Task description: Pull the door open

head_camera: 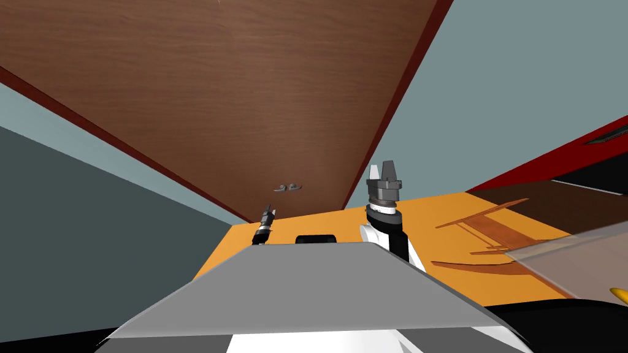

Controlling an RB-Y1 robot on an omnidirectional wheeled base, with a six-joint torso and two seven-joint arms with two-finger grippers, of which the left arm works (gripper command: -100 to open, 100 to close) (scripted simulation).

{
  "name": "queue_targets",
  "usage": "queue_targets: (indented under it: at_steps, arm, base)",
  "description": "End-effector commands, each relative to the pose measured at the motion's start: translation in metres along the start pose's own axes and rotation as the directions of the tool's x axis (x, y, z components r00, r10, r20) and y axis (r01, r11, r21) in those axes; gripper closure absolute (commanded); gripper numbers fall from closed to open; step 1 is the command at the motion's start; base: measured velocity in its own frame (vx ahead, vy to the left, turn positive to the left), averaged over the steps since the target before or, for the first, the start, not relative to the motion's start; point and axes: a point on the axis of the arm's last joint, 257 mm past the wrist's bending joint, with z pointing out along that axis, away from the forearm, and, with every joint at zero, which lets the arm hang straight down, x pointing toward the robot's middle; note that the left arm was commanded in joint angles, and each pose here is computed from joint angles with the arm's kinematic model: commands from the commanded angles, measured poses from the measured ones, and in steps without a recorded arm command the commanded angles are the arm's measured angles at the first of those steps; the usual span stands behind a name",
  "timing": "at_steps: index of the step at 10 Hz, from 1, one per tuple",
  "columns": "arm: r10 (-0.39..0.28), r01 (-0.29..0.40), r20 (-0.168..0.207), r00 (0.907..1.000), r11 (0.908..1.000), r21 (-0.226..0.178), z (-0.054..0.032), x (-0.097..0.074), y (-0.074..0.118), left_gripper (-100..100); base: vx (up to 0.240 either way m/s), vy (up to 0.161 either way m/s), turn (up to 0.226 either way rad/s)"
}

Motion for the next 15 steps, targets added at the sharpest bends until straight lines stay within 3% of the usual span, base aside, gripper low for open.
queue_targets:
  at_steps: [1, 4, 5, 6, 8, 10, 11, 13, 14, 15]
  arm:
    - [-0.001, 0.001, 0.007, 1.0, 0.9998, -0.018, -0.0024, -0.005, 0.008, -100]
    - [-0.003, 0.004, 0.021, 0.9998, 0.9986, -0.053, -0.0087, -0.014, 0.024, -100]
    - [-0.002, 0.003, 0.018, 0.9998, 0.9989, -0.046, -0.0065, -0.012, 0.021, -100]
    - [0.014, -0.009, 0.065, 0.9978, 0.9977, -0.068, -0.0169, -0.04, 0.027, -100]
    - [0.034, -0.023, 0.123, 0.9918, 0.9956, -0.091, -0.0294, -0.072, 0.031, -100]
    - [0.037, -0.025, 0.133, 0.9904, 0.9952, -0.094, -0.0316, -0.078, 0.032, -100]
    - [0.05, -0.031, 0.174, 0.9835, 0.9937, -0.107, -0.04, -0.1, 0.034, -100]
    - [0.062, -0.036, 0.224, 0.9726, 0.9924, -0.118, -0.0486, -0.125, 0.034, -100]
    - [0.06, -0.032, 0.246, 0.9674, 0.9929, -0.114, -0.048, -0.133, 0.033, -100]
    - [0.052, -0.026, 0.247, 0.9676, 0.9941, -0.105, -0.0429, -0.129, 0.032, -100]
  base:
    - [0.12, 0.002, -0.056]
    - [0.176, 0.031, -0.06]
    - [0.076, 0.007, -0.009]
    - [0.013, 0.011, -0.048]
    - [-0.001, 0.02, -0.068]
    - [-0.002, 0.017, -0.026]
    - [0.02, 0.02, -0.103]
    - [0.05, 0.056, -0.121]
    - [0.122, 0.113, -0.245]
    - [0.133, 0.156, -0.228]
